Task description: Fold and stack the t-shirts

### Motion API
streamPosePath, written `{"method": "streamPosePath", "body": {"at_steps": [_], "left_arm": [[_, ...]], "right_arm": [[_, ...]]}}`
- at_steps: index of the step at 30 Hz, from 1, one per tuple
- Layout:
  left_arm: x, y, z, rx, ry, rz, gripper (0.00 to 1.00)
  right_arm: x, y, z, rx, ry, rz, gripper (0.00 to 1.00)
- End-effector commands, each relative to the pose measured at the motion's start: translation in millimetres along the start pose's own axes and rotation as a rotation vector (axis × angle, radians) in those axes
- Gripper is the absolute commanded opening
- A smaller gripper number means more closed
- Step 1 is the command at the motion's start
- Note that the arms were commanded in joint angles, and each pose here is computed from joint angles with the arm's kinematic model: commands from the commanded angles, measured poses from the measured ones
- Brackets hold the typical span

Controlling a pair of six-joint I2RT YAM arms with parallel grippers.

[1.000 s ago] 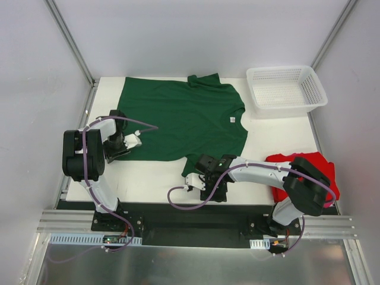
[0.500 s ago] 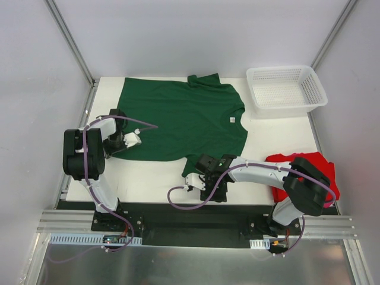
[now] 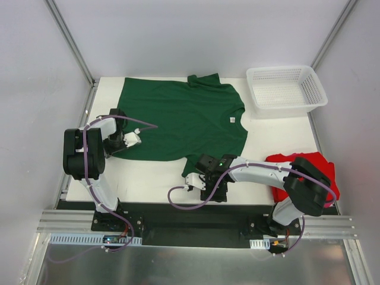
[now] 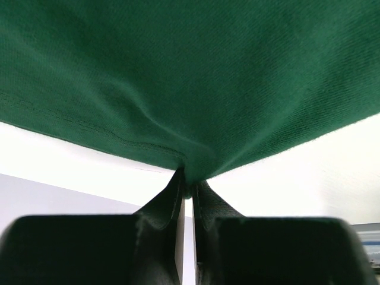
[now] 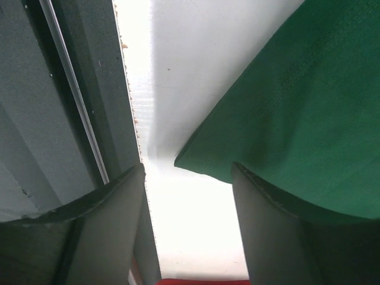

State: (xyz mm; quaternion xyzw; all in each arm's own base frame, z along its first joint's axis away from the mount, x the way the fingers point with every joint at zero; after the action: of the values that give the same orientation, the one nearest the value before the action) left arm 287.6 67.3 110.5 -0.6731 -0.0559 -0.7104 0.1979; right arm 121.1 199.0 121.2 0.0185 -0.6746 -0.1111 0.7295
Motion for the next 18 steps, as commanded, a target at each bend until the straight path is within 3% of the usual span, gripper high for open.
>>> {"method": "streamPosePath", "body": {"at_steps": [1,9,18], "left_arm": [[-4,-1,4,-0.006,-0.008,-0.019,0.0],[-3,-1,3,-0.009,-0.007,-0.024,0.0],[-2,-1,3,-0.006,-0.003,-0.028,0.0]], "right_arm": [[7,-1,2,-0.008,0.003,-0.012,0.6],[4,0,-2,-0.02,-0.046,-0.02,0.51],[-7,0,-5,-0.025,-0.155,-0.025,0.51]]}}
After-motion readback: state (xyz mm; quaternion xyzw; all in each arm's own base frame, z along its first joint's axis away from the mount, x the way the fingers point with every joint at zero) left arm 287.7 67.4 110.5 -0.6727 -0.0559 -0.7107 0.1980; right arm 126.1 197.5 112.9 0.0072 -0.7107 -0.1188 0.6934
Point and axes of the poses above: each gripper's point midway between its finger pads, its own x axis back along the fingers, its own z axis along the line the jaws close on, y = z × x, the point moved 10 cm from there along x, back along the fingers, and after that the axes turned 10 degrees about -x, right-handed, at the moved point
